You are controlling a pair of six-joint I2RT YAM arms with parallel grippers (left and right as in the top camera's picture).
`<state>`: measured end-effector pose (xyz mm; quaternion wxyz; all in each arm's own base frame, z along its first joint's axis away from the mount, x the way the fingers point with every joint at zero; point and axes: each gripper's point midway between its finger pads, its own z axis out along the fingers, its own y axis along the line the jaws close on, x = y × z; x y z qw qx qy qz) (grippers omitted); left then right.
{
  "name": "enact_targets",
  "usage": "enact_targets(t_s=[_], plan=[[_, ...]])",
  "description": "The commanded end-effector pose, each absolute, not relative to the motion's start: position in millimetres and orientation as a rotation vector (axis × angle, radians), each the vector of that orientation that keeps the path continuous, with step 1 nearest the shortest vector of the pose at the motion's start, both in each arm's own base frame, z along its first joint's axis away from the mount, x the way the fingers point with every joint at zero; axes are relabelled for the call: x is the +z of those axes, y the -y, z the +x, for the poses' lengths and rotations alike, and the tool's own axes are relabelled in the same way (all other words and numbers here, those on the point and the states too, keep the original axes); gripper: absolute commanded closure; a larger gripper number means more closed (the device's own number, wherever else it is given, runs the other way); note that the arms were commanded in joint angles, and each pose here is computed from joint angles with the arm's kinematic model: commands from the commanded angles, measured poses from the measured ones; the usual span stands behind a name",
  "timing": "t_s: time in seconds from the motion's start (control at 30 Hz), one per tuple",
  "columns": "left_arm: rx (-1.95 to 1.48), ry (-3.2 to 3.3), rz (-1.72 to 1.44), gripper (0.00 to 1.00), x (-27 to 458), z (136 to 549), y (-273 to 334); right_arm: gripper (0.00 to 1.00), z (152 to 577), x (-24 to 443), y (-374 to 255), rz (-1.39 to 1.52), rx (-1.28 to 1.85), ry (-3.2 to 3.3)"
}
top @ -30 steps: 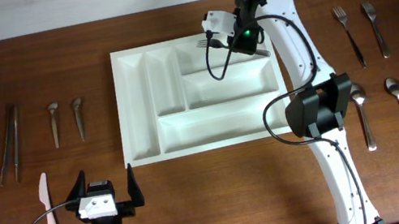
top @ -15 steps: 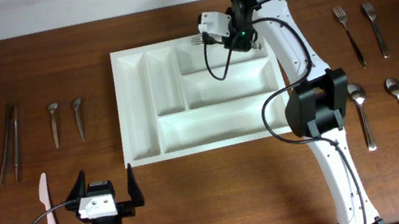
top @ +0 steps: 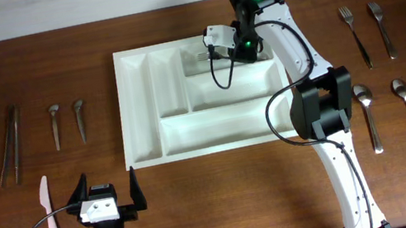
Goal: Pack container
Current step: 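Lower the fork into the upper middle compartment and open the right gripper, then withdraw the right gripper back toward the right-side forks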
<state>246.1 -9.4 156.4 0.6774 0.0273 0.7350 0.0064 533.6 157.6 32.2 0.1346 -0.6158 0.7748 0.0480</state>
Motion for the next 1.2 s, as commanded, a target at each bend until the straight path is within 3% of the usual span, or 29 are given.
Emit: enact_targets(t_s=[0.0, 0.2, 0.37, 0.4, 0.43, 0.47, 0.7, 0.9, 1.17], plan=[[0.01, -1.65, 0.055, 0.01, 156, 246, 9, 0.83, 530, 34, -164, -1.788, 0.176, -2.23], [0.01, -1.649, 0.055, 0.01, 156, 246, 9, 0.6, 550, 41, -168, -1.686, 0.135, -2.218], [0.01, -1.65, 0.055, 0.01, 156, 246, 9, 0.32, 580, 79, -175, -1.49, 0.084, -2.186], [0.01, -1.65, 0.055, 0.01, 156, 246, 9, 0.23, 584, 90, -176, -1.458, 0.074, -2.174], [0.01, -1.65, 0.055, 0.01, 156, 246, 9, 0.05, 589, 105, -176, -1.413, 0.062, -2.163], [0.01, -1.65, 0.055, 0.01, 156, 246, 9, 0.01, 593, 116, -176, -1.373, 0.052, -2.157], [0.01, -1.65, 0.055, 0.01, 156, 246, 9, 0.01, 607, 222, -129, -0.903, -0.105, -2.179], [0.01, -1.65, 0.055, 0.01, 156, 246, 9, 0.01, 579, 251, -84, -0.782, -0.11, -2.276], [0.01, -1.65, 0.055, 0.01, 156, 246, 9, 0.01, 548, 272, 48, -0.15, -0.291, -2.467]])
